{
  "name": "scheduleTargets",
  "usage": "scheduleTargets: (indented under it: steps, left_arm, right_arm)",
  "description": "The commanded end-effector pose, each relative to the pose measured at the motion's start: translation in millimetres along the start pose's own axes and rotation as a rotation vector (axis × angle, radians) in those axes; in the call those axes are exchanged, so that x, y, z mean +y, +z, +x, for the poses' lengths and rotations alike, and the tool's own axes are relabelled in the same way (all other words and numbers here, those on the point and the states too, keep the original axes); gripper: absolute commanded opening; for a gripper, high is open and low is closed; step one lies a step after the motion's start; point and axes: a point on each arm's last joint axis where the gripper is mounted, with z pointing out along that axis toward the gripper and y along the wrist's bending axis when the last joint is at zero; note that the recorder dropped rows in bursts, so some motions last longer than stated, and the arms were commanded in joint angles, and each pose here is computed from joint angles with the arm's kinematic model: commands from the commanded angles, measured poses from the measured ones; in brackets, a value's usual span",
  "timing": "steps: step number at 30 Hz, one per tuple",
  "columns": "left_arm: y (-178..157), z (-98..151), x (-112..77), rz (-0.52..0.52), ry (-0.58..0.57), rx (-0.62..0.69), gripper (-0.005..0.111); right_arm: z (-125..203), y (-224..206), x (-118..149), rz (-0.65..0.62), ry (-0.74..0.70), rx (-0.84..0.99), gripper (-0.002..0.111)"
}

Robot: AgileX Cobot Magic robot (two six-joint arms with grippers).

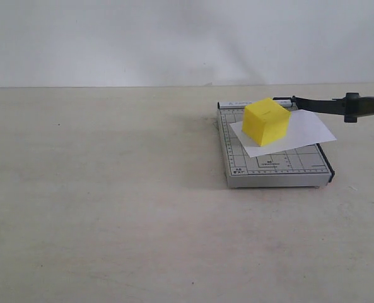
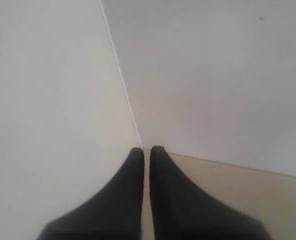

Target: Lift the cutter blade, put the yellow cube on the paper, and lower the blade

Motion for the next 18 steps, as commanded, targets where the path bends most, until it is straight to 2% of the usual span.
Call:
scheduleTargets:
  steps: [1, 3, 8, 14, 18]
  left_arm:
    - [-59.0, 61.3, 0.8, 0.027, -0.064, -0.128, 0.004]
    - [-76.0, 95.9, 0.3, 0.021, -0.079, -0.120, 0.004]
    - [-92.2, 173.3, -8.2, 0.044, -0.144, -0.053, 0.004]
    - [-72.8, 257.0, -28.3, 0.100, -0.198, 0.109, 0.004]
    - [-61.3, 295.8, -40.8, 0.146, -0.274, 0.120, 0.004]
  right_arm:
    - [1.1, -0.2, 0.2, -0.002, -0.004, 0.009, 0.000]
    - [1.6, -0.2, 0.3, -0.003, -0.004, 0.015, 0.000]
    - [3.4, -0.2, 0.5, -0.005, -0.004, 0.035, 0.000]
    - [4.9, -0.3, 0.7, -0.007, -0.004, 0.051, 0.000]
    - [4.2, -0.3, 0.6, -0.007, -0.018, 0.043, 0.000]
